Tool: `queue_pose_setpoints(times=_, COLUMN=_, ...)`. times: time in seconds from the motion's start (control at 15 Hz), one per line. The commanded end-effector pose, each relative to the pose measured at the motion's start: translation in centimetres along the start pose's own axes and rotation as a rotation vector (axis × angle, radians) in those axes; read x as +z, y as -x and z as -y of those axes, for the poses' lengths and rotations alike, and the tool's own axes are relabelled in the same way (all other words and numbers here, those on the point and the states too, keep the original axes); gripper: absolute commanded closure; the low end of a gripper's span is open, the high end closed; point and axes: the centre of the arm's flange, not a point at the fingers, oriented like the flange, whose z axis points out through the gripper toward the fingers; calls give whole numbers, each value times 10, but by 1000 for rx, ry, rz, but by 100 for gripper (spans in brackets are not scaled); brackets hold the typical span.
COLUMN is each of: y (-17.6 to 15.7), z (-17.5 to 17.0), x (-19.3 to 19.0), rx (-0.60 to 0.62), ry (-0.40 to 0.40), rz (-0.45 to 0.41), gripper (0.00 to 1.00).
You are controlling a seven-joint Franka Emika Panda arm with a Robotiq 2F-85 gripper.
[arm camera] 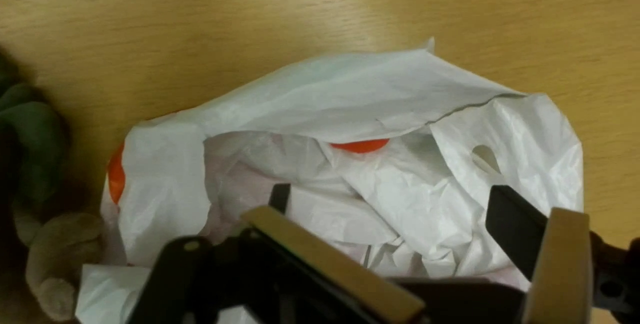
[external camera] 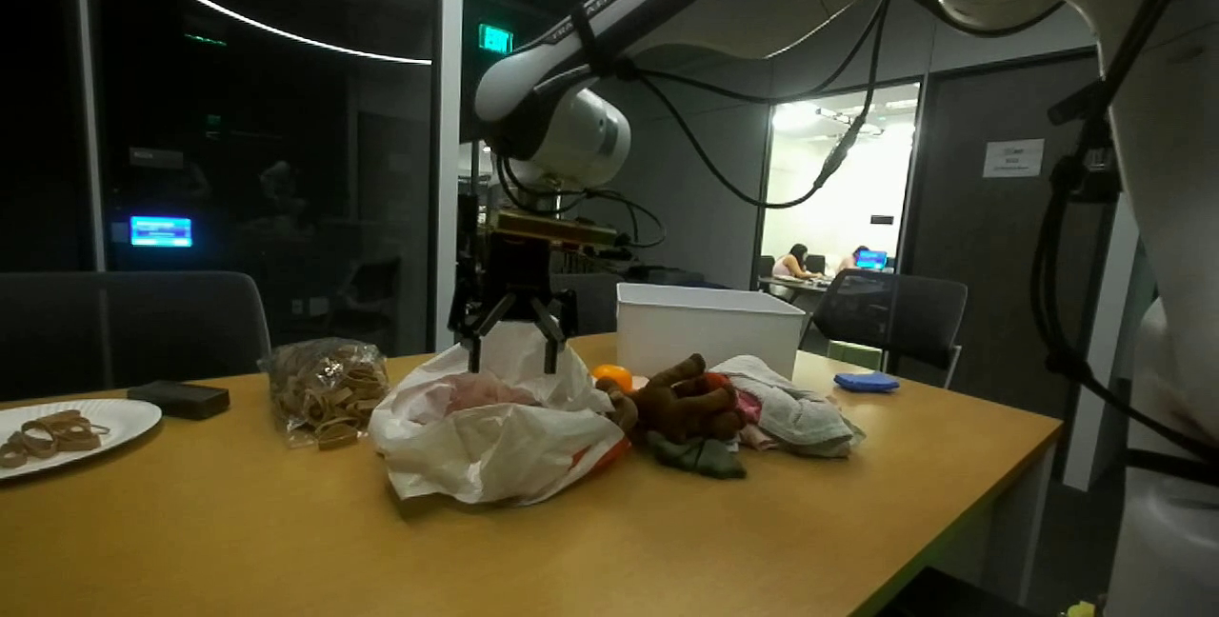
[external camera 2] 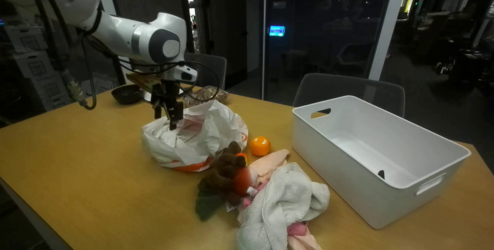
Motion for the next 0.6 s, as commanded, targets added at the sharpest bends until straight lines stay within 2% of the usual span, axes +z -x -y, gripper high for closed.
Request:
queue_pose_setpoints(times=0.0, y=-9, z=7, x=3, rx=-80, ry=-27, rz=64, gripper=0)
queue_pose_setpoints(times=0.33, y=-4, z=3, x=15, rx=-67, ry=-2, rz=60, gripper=0)
queue_pose_setpoints(times=0.53, y=-15, z=4, x=24, rx=-62, ry=-38, rz=19, gripper=0)
